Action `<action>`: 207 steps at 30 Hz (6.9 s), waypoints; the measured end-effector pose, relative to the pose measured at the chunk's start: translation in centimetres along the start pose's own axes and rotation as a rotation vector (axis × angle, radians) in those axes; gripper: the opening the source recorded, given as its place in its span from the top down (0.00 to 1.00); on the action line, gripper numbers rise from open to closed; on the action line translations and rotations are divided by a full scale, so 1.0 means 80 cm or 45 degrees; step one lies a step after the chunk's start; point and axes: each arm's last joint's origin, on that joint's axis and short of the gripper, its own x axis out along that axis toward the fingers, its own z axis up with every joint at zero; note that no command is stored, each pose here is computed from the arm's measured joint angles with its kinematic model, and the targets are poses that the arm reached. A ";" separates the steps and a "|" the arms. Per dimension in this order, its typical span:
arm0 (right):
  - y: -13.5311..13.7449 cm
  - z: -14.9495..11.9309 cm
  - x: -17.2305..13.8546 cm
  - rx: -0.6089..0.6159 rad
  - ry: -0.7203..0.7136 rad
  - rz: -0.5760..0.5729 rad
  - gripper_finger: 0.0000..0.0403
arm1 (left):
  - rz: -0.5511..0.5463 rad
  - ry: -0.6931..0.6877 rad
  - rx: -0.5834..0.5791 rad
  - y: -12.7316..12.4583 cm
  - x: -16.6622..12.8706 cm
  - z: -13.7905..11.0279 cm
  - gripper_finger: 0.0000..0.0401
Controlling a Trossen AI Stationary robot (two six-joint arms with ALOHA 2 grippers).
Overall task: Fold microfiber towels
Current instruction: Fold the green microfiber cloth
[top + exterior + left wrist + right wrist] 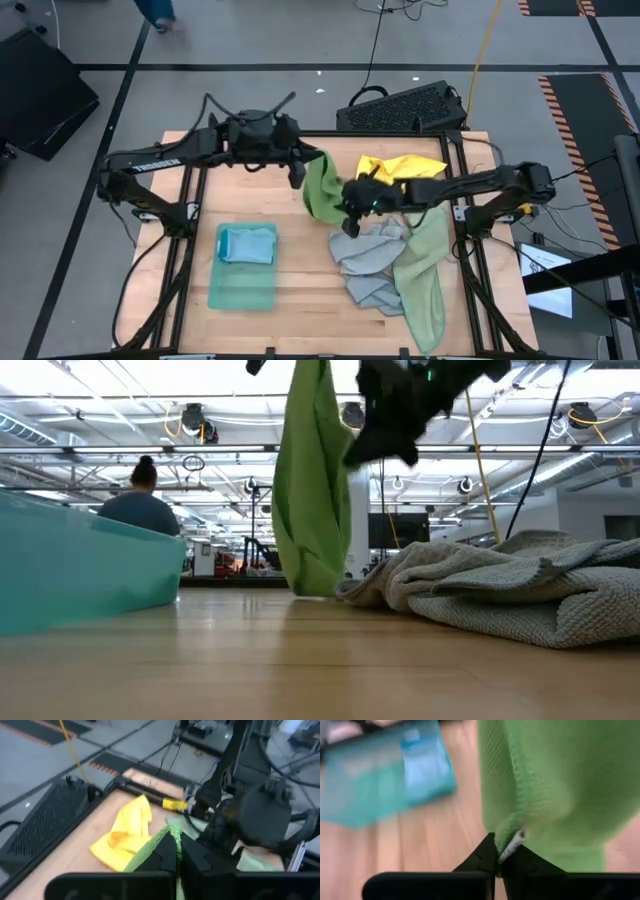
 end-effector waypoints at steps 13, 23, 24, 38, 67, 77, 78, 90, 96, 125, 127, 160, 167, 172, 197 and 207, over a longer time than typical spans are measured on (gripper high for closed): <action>-0.082 0.139 -0.131 0.145 -0.367 -0.116 1.00 | 0.065 -0.139 0.029 0.024 -0.060 0.024 0.98; -0.184 0.176 -0.173 0.292 -0.580 -0.015 1.00 | 0.283 -0.223 -0.063 0.074 -0.074 0.037 0.97; -0.192 0.176 -0.173 0.306 -0.579 0.016 1.00 | 0.302 -0.228 -0.071 0.079 -0.075 0.038 0.98; -0.195 0.112 -0.127 0.454 -0.049 0.779 1.00 | 0.193 0.418 -0.229 0.067 -0.058 -0.023 0.98; -0.255 0.178 -0.138 0.320 -0.601 0.780 1.00 | 0.092 -0.142 -0.232 0.146 -0.049 0.020 0.99; -0.188 0.074 -0.052 0.482 0.069 0.733 1.00 | -0.060 0.873 -0.254 0.097 -0.031 -0.121 0.99; -0.182 0.059 -0.041 0.501 0.115 0.702 1.00 | -0.066 0.930 -0.287 0.094 -0.026 -0.139 0.99; -0.127 -0.050 0.012 0.742 0.379 0.740 1.00 | -0.107 1.101 -0.468 0.067 0.005 -0.253 0.98; -0.122 -0.062 0.015 0.742 0.395 0.699 0.99 | -0.041 1.059 -0.421 0.068 0.007 -0.257 0.97; -0.208 0.017 0.000 0.752 0.036 0.173 0.66 | 0.021 1.016 -0.644 0.079 0.005 -0.230 0.49; -0.225 0.020 0.009 0.819 0.050 0.139 0.66 | 0.034 0.981 -0.631 0.081 0.003 -0.214 0.49; -0.238 0.001 0.016 1.356 0.460 -0.113 0.51 | 0.129 1.200 0.052 0.293 0.216 -0.173 0.38; -0.243 0.004 0.010 1.340 0.422 -0.141 0.51 | 0.126 1.222 0.155 0.285 0.240 -0.193 0.45; -0.244 0.005 0.011 1.315 0.394 -0.157 0.51 | 0.081 1.177 0.294 0.275 0.248 -0.190 0.64; -0.249 0.019 0.019 1.375 0.221 -0.133 0.51 | -0.041 1.104 0.535 0.197 0.186 -0.115 0.99; -0.259 0.011 0.061 1.266 0.231 0.040 0.51 | -0.185 1.171 0.580 0.133 0.187 -0.131 1.00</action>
